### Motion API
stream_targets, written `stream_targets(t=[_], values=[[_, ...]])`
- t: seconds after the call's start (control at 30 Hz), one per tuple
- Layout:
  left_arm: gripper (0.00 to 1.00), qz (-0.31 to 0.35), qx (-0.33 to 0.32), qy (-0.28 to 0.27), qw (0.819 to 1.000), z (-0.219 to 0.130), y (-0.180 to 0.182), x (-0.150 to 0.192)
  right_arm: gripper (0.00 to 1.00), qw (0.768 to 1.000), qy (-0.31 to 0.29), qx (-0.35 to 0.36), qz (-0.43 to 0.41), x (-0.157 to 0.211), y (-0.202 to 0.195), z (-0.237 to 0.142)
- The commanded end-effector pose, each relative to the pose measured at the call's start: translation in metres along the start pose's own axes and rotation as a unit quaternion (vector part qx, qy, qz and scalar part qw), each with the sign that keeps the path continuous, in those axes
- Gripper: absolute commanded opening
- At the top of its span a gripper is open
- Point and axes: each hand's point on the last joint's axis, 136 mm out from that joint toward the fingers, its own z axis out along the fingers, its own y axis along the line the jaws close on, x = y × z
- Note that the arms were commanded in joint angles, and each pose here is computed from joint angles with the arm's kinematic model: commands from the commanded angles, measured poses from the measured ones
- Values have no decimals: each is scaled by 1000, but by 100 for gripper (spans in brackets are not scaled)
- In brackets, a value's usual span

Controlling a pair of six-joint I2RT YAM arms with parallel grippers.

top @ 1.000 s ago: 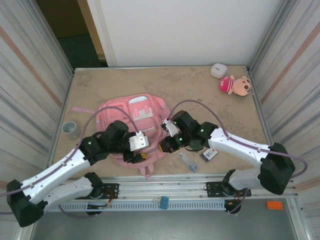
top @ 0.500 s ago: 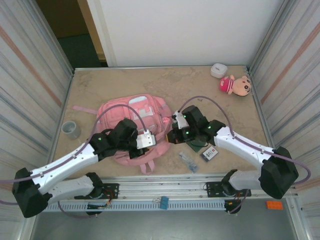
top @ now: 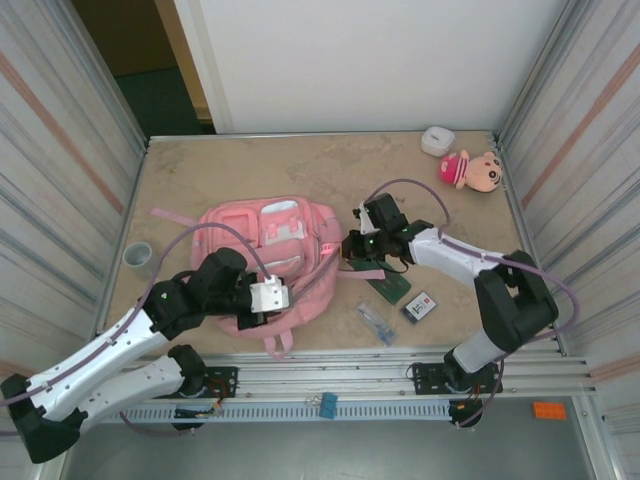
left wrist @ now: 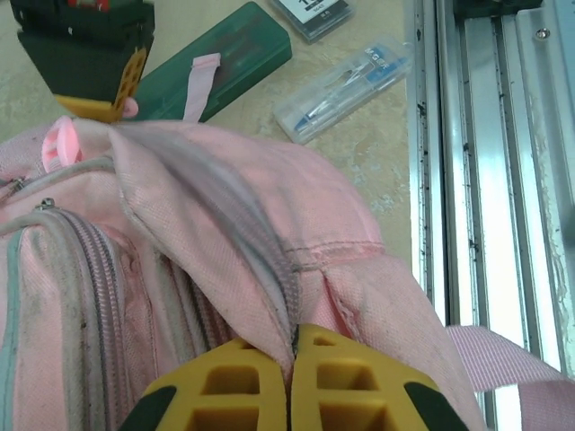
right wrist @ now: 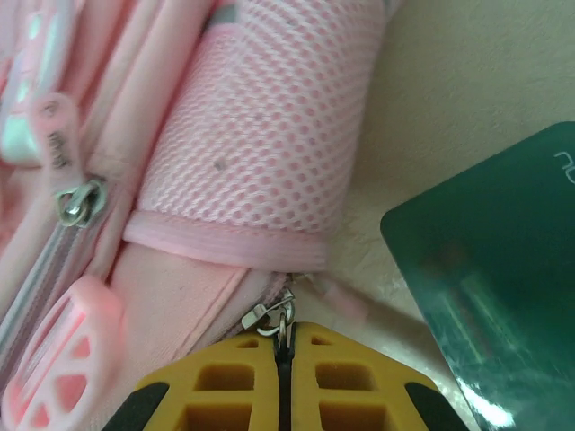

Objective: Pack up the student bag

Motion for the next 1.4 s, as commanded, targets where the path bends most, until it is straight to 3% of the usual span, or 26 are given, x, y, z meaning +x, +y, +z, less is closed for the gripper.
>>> stream_targets(t=[0.0,0.17,0.23,0.3,0.4,0.47,0.53,0.6,0.7,0.77,1.03,1.37], values=[[0,42,12,-38,998,-17,-9,-15,0,995,-97,12,12,-62,2,-1],[0,47,-92,58,993,-9,34,25,0,993,-116,4,9,-78,12,-3],[5,36,-120,73,989,-8,53,37,14,992,-126,0,6,-80,17,-10],[22,18,-129,52,990,-9,70,40,35,992,-127,1,-5,-78,20,-20],[53,-10,-113,22,993,-18,78,29,51,993,-115,29,-29,-65,15,-40],[66,-36,-98,9,994,-23,76,19,60,992,-103,59,-52,-53,6,-56],[74,-95,-107,-3,990,-28,81,11,69,989,-86,96,-76,-38,-9,-68],[75,-168,-116,-8,979,-27,87,10,73,983,-54,145,-97,-17,-30,-78],[76,-249,-134,16,959,-18,96,26,74,978,-3,182,-100,12,-52,-86],[77,-270,-142,46,951,-5,100,43,74,980,13,179,-87,28,-56,-89],[89,-155,-132,160,966,24,116,87,74,992,-54,104,-55,36,-38,-92],[94,-123,-54,167,977,46,104,96,74,991,-70,72,-93,33,-11,-86]])
